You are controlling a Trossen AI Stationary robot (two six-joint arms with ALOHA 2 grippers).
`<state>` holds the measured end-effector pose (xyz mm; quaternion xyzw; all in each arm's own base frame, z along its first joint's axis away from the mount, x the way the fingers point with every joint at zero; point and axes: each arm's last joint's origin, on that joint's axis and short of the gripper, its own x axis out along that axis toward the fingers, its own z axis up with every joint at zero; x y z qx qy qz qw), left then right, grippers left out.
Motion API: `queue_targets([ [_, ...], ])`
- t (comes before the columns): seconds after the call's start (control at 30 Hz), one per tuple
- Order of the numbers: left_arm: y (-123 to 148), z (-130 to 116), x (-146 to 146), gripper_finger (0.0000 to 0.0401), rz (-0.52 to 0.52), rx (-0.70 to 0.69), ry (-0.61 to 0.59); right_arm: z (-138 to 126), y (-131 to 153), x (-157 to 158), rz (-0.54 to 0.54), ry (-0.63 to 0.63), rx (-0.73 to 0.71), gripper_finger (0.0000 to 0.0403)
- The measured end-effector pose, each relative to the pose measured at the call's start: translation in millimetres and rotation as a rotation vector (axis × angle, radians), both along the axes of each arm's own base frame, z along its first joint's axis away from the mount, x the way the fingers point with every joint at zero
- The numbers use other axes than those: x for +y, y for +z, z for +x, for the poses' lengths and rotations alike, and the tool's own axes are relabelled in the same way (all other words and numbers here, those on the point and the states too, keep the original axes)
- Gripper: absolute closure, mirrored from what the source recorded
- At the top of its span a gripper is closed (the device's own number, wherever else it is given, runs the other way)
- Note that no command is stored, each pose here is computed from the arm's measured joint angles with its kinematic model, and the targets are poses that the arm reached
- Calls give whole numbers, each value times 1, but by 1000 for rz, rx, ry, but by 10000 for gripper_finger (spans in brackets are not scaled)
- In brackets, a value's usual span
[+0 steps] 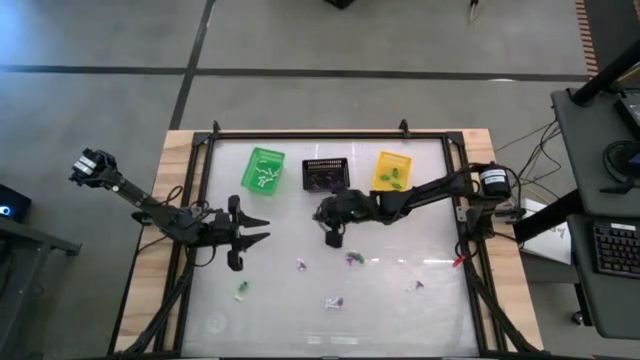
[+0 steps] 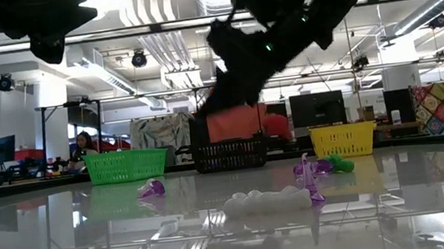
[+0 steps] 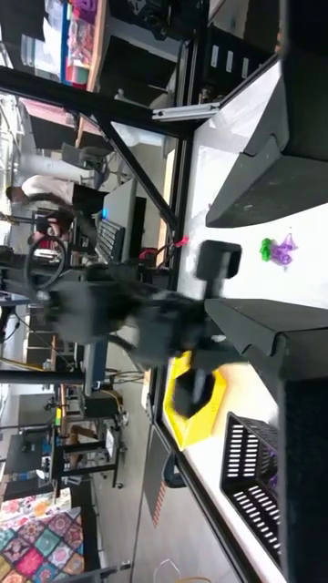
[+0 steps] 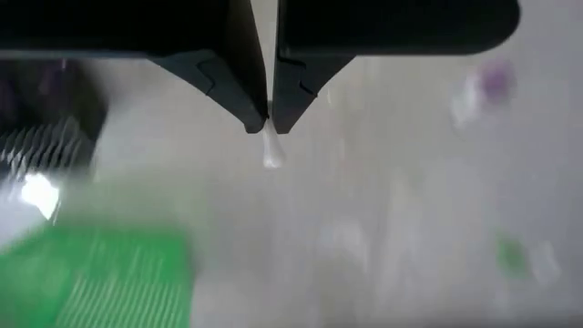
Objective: Sort Halloween decoration
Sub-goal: Put the white bone toy into the green basket
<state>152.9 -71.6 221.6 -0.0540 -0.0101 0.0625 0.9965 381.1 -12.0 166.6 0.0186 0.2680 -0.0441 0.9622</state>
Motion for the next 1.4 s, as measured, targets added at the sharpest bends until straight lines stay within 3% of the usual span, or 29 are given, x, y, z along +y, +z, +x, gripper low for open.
queue_targets([
  [0.17, 7, -1, 1, 282, 7, -52, 2, 14, 16, -11, 24, -42, -262, 394],
  [0.3, 19, -6, 3, 282, 16, -146, 8, 26, 24, -24, 32, -77, -334, 394],
  [0.63, 40, -26, 15, 282, 7, -274, 25, 84, 19, -65, 35, -159, -397, 394],
  [0.87, 44, -33, 19, 282, -5, -293, 26, 124, 0, -98, 39, -216, -346, 394],
  [1.2, 42, -33, 19, 282, -1, -275, 22, 143, -14, -115, 65, -254, -298, 391],
  [1.4, 41, -33, 19, 282, -19, -267, 18, 142, -14, -115, 65, -251, -287, 342],
])
